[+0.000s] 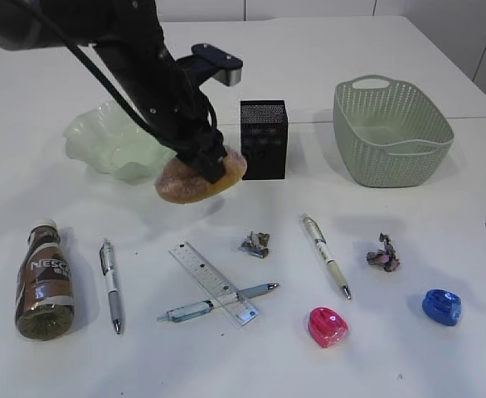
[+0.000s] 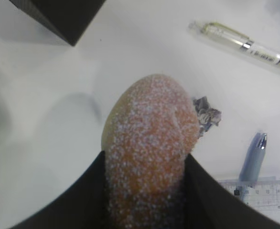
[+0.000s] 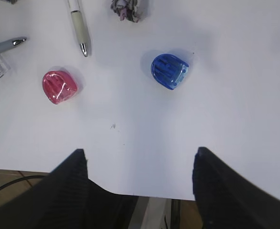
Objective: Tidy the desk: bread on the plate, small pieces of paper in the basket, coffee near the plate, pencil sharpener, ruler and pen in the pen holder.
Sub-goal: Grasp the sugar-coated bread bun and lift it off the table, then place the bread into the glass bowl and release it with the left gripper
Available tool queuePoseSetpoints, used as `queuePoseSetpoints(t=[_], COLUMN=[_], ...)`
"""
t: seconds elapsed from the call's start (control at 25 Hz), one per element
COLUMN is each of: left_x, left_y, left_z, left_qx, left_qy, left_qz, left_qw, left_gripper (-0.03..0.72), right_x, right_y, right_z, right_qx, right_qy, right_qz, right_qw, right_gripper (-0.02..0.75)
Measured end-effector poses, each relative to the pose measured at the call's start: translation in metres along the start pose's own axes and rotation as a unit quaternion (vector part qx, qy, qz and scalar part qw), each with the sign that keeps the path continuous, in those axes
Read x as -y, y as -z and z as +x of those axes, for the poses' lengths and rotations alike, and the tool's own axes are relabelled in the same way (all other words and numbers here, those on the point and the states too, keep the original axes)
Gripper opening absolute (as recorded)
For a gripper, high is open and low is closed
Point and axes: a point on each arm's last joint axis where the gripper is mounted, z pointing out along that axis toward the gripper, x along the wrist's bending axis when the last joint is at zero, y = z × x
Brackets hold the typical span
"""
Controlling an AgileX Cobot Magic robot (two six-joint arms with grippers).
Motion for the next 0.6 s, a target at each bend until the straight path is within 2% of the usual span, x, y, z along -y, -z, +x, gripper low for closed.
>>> queuePoseSetpoints(t=[0.32, 0.48, 0.6], left_x=[-0.036, -0.046, -0.047], left_y=[0.062, 0.094, 0.107], left_z=[0.000, 0.009, 0.022], left_qx=[-0.013, -0.035, -0.070], left_qy=[-0.008, -0.007, 0.012], left_qz=[-0.060, -0.095, -0.105], left_qw=[0.998, 0.995, 0.992], left_gripper=[0.271, 0.271, 0.271], right_x=[-0.002, -0.005, -0.006], right_y=[0.000, 0.000, 0.000], right_z=[0.000, -0.001, -0.001], right_qx=[0.002, 0.005, 0.005], right_qy=[0.001, 0.002, 0.002], right_qz=[-0.012, -0.028, -0.032], right_qw=[1.000, 1.000, 0.999], right_gripper=[0.533, 0.533, 0.533])
